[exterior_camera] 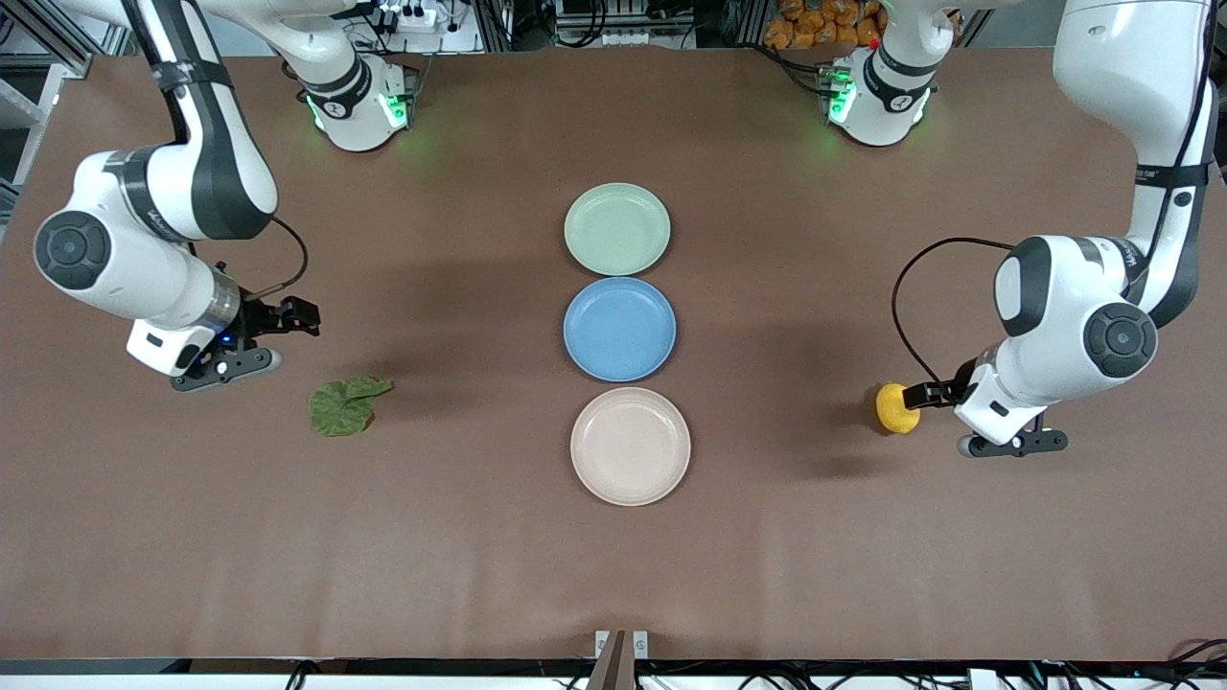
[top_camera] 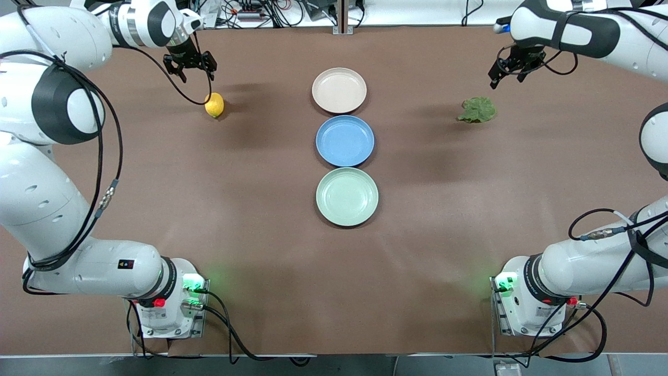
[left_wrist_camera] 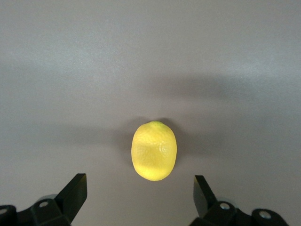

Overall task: Place lemon and lettuce in plates
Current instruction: 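Reach the left gripper to the lemon while the right gripper reaches the lettuce, then close the left gripper on the lemon while the right gripper grasps lettuce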

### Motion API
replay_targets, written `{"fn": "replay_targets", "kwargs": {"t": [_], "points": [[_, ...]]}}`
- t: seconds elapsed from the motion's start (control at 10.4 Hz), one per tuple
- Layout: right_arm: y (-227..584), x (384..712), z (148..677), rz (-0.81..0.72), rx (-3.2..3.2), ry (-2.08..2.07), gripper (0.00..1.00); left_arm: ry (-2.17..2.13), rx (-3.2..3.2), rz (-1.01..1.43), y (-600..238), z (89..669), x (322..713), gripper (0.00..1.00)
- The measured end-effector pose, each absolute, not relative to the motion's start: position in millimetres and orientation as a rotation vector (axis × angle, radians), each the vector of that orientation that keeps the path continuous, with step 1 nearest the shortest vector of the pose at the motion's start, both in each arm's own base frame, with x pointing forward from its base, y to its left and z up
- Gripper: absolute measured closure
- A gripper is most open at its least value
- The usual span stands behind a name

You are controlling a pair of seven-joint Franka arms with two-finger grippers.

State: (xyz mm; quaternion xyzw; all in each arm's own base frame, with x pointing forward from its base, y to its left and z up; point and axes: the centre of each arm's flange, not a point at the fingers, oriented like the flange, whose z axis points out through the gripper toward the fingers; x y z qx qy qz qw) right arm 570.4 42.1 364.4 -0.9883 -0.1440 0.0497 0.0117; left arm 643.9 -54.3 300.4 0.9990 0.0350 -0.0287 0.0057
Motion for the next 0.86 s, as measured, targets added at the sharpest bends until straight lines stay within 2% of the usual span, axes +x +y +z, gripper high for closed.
{"fn": "replay_targets", "kwargs": {"t": [0.48, 0.86], "points": [[44, 579, 304, 0.053, -3.074, -0.545, 0.00, 0.104, 3.127, -0.112, -57, 266, 641, 0.00], [43, 569, 231, -0.028, -3.074, -0.581, 0.00, 0.088, 3.127, -0.112, -64, 242, 639, 0.00]]}}
